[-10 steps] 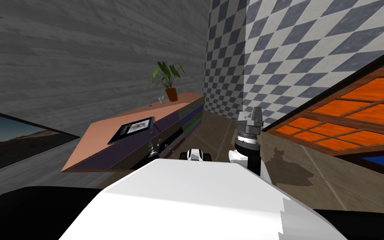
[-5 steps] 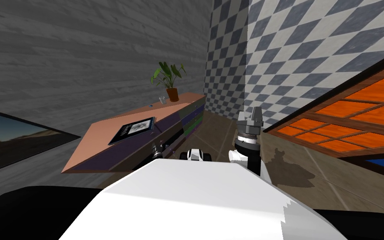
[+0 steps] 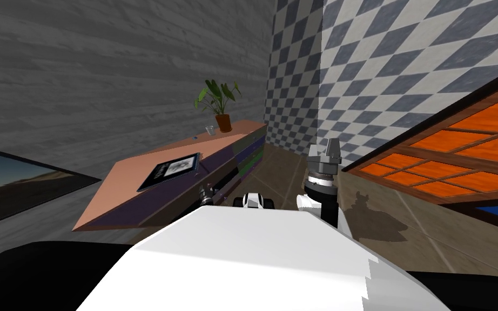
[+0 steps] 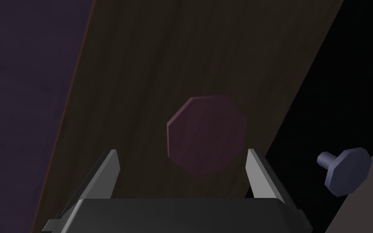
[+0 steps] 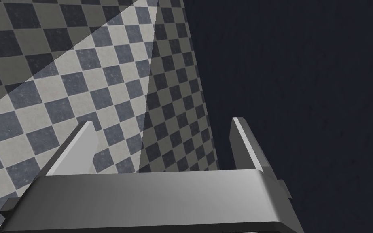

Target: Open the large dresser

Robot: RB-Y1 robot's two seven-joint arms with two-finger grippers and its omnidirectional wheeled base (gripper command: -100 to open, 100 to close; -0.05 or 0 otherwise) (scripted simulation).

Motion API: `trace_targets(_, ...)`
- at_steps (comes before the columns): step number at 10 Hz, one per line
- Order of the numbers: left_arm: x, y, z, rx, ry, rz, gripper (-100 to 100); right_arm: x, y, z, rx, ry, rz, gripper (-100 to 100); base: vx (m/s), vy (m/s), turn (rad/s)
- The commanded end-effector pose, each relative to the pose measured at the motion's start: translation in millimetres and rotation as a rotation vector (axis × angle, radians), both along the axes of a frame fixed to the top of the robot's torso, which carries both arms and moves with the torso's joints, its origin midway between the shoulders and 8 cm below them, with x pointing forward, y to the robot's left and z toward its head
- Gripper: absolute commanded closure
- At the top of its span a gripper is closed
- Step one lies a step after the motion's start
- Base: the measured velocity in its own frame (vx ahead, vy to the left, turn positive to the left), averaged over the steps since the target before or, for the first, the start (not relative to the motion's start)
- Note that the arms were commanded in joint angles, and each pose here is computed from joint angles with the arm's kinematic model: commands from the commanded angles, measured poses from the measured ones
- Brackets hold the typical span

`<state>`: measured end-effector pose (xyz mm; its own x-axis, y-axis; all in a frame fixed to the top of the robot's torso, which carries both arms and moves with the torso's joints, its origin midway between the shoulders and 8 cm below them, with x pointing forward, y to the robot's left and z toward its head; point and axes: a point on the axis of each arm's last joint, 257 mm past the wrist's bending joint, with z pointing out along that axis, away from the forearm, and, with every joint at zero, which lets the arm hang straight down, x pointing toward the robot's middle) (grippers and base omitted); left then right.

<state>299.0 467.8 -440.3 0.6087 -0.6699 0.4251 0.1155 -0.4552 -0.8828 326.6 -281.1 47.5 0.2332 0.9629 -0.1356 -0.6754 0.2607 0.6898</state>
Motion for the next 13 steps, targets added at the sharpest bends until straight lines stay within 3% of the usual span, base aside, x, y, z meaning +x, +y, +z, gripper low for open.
trace_targets(1,-1.0,-1.3,0.3,-0.003,0.002,-0.001,100,0.0,0,0.0,0.000,0.000,0.000,0,-0.048,-0.076,-0.018)
trace_targets(5,-1.1,-0.3,7.4,0.000,-0.009,-0.001,100,0.1,0,0.1,0.001,0.000,0.000,0,-0.119,-0.152,0.004)
trace_targets(6,-4.2,-5.3,-2.2,-0.017,0.013,-0.004,100,0.1,0,0.1,0.000,0.000,0.000,0,-0.044,-0.068,-0.009)
trace_targets(7,-7.0,-7.3,-2.3,-0.018,0.013,-0.003,100,0.0,0,0.1,0.000,0.000,0.000,0,-0.067,-0.084,-0.016)
trace_targets(11,-9.1,-5.8,8.4,0.000,-0.012,0.002,100,0.1,0,0.1,0.001,0.000,0.000,0,-0.116,-0.164,0.003)
trace_targets(12,-12.2,-10.8,-2.6,-0.019,0.014,-0.001,100,0.0,0,0.1,0.000,0.000,0.000,0,-0.048,-0.082,0.000)
trace_targets(13,-15.7,-11.7,-1.0,-0.016,0.010,0.001,100,0.0,0,0.1,0.000,0.000,0.000,0,-0.065,-0.082,-0.015)
